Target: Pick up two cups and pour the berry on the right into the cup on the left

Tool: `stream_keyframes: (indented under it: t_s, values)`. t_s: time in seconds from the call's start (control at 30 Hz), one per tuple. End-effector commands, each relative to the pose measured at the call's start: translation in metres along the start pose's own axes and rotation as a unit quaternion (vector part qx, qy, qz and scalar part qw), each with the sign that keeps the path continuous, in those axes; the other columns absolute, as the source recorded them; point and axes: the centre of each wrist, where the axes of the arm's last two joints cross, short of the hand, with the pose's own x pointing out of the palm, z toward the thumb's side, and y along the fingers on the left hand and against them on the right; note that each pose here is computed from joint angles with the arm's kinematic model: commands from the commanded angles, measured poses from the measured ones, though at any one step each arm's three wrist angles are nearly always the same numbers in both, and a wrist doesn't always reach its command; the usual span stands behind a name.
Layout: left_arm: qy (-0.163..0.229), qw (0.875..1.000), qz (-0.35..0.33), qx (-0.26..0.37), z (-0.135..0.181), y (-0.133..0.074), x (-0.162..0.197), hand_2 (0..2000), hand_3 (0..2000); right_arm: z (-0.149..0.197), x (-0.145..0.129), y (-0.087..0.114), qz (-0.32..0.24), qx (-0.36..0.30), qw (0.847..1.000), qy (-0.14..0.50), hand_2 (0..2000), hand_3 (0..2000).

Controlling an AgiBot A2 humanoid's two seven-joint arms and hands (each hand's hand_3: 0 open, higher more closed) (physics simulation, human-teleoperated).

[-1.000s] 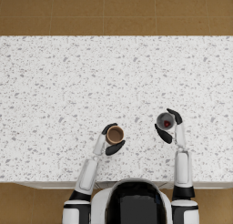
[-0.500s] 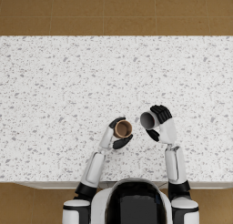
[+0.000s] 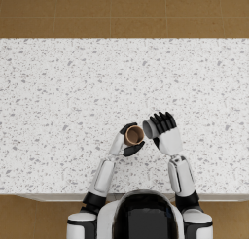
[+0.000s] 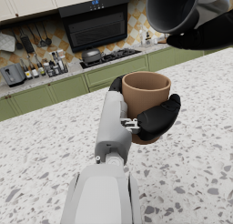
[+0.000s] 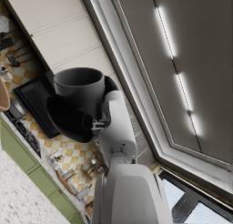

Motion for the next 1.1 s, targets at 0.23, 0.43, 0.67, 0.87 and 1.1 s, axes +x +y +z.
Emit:
stream_keyframes:
  t_s: [0.23,0.43,0.67,0.87,1.1]
  values:
    - [-0.003,1.0,0.0,0.005,0.003,0.004,0.001,2000,1280,0.011,-0.01,-0.004,-0.027,-0.004,0.995,0.101,2000,1280]
    - [-0.004,1.0,-0.001,-0.005,-0.003,0.002,0.003,2000,1280,0.02,-0.011,-0.002,-0.033,-0.008,0.982,0.186,2000,1280]
    - [0.04,0.999,-0.032,0.008,0.002,0.015,-0.001,2000,1280,0.028,-0.016,-0.002,-0.05,-0.002,0.963,0.266,2000,1280]
    - [0.037,0.999,-0.026,0.005,0.001,0.015,-0.002,2000,1280,0.028,-0.015,-0.002,-0.049,0.005,0.957,0.285,2000,1280]
    - [0.032,0.999,-0.021,0.002,0.0,0.015,-0.003,2000,1280,0.03,-0.017,-0.001,-0.055,0.015,0.942,0.33,2000,1280]
